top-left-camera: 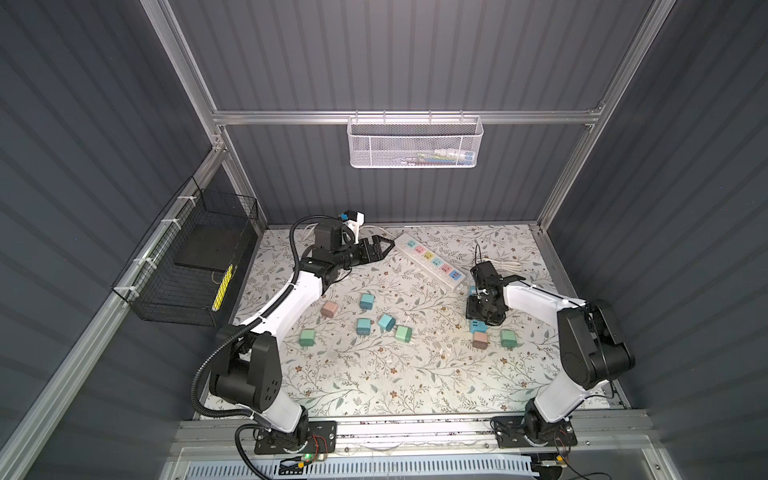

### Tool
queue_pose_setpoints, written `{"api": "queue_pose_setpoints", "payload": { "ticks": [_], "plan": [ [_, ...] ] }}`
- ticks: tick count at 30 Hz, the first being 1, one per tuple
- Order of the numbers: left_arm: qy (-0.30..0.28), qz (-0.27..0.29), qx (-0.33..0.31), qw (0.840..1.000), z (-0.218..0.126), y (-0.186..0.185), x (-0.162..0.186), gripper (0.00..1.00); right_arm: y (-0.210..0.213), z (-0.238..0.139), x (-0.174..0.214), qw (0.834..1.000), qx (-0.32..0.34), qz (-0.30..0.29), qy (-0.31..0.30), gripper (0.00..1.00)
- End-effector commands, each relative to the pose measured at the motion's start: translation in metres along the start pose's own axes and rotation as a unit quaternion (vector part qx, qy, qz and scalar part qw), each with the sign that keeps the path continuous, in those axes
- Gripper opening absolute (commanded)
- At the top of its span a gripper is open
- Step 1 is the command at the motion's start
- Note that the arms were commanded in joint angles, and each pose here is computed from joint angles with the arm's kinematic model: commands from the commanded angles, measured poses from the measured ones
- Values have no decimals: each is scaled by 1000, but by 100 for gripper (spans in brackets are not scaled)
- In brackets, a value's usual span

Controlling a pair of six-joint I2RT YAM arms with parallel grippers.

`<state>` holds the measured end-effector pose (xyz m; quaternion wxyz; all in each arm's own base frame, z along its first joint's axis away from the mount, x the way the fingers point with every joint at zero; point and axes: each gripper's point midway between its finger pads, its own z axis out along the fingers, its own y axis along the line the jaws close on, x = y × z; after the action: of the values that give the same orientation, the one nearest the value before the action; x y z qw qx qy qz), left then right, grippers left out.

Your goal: Insert the plug

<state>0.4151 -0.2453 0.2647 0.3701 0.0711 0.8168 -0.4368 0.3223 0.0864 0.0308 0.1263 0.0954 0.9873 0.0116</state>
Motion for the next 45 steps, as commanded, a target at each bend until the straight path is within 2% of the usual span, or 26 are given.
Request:
{"api": "queue_pose_setpoints", "payload": {
  "ticks": [1, 3, 5, 10, 19, 27, 31, 39, 45],
  "plan": [
    [17, 1, 5, 1000, 4, -4, 7, 95, -3, -20, -10, 999, -1, 17, -36, 75],
    [17, 3, 4, 1000, 3, -6, 8, 95, -2, -29, -6, 999, -15, 20, -40, 83],
    [15, 6, 0, 1000, 1, -6, 7, 95, -3, -32, 6, 999, -27, 29, -32, 86],
    [14, 11, 2, 1000, 0, -13, 9, 95, -15, -29, 35, 997, -26, 69, -28, 84],
    [39, 4, 0, 999, 11, -13, 25, 94, -1, -13, 68, 996, -43, 74, 3, 71],
    [39, 7, -6, 999, 9, -15, 26, 93, 4, -13, 77, 997, -19, 77, -10, 48],
    [38, 8, -9, 999, 8, -14, 25, 92, 20, -19, 83, 997, -26, 69, -16, 41],
    [49, 8, -40, 998, 14, 1, 30, 92, 85, -14, 97, 998, -55, 27, -9, 43],
    [49, 5, -81, 995, 15, 19, 33, 91, 107, -24, 98, 995, -99, 15, 0, 63]
  ]
}}
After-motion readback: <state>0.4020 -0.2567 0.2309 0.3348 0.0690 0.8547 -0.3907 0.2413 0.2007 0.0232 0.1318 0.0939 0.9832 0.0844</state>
